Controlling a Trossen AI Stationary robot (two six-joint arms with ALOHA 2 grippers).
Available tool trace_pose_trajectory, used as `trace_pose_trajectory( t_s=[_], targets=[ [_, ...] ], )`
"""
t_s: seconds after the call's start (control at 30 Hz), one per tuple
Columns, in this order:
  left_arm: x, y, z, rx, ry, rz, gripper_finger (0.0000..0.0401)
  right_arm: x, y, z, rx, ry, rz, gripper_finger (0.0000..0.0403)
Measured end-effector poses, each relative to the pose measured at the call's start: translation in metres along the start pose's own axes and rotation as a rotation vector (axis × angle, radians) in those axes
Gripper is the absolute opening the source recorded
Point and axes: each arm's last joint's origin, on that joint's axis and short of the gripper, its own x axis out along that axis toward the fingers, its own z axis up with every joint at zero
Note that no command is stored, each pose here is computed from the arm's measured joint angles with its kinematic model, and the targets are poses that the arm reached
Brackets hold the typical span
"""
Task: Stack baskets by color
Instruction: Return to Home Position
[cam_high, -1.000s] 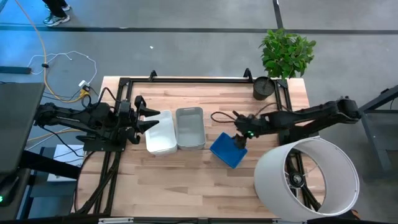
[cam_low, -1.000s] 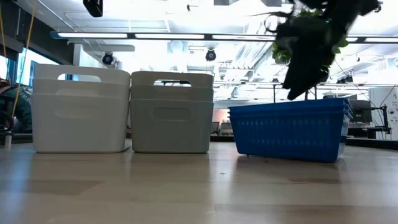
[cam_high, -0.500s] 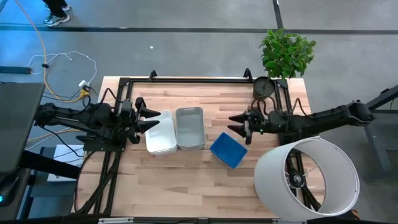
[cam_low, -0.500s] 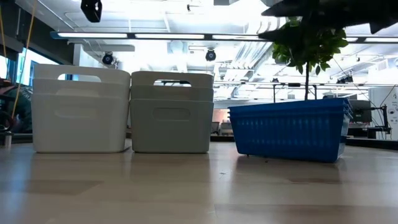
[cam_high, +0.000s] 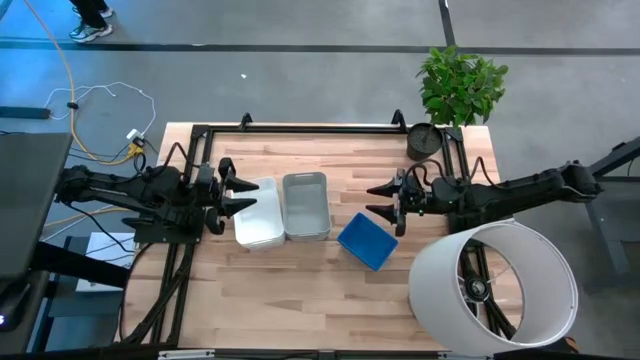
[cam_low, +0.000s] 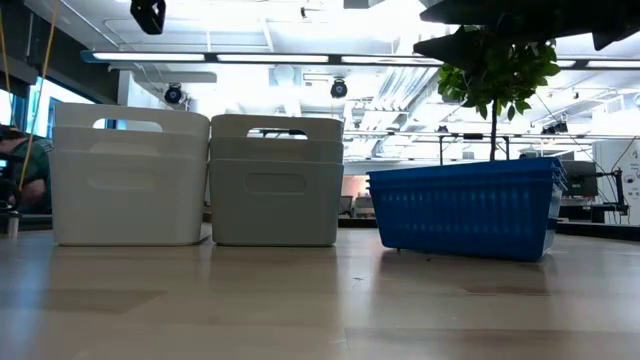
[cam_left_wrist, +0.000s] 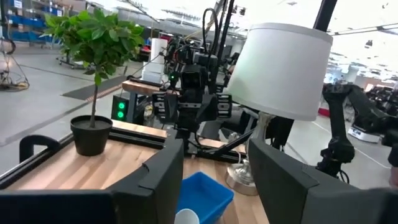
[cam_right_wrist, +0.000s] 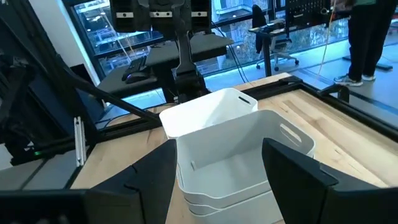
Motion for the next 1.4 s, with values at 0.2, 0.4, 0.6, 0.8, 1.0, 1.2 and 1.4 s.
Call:
trace_pose_trajectory(
  t_s=[0.2,0.4,0.6,0.8,1.0,1.2,1.4],
  targets=[
    [0.000,-0.001,0.000,-0.012,0.003,-0.022,0.0154,0.000,0.000,0.000,-0.012,0.000,0.003,0.0222],
    [0.000,-0.001,0.001,-0.009,-0.005,-0.018,0.0131,0.000,0.000,0.000,-0.012,0.003,0.004,0.0222],
    [-0.004,0.000,0.001,0.010,0.003,-0.021,0.0021,0.000,0.000,0.000,-0.012,0.003,0.004,0.0222],
    [-0.024,0.006,-0.009,0.030,-0.042,-0.008,0.0002,0.000,0.000,0.000,0.033,0.002,0.003,0.0222],
    [-0.042,0.014,-0.029,0.015,-0.129,-0.005,0.0000,0.000,-0.001,0.000,0.076,-0.004,-0.020,0.0222],
    [-0.049,0.020,-0.053,-0.003,-0.194,-0.025,0.0000,0.000,-0.001,0.000,0.078,-0.007,-0.019,0.0222],
    [-0.053,0.025,-0.075,-0.007,-0.215,-0.033,0.0000,0.000,-0.001,0.001,0.117,-0.012,-0.021,0.0222]
  ],
)
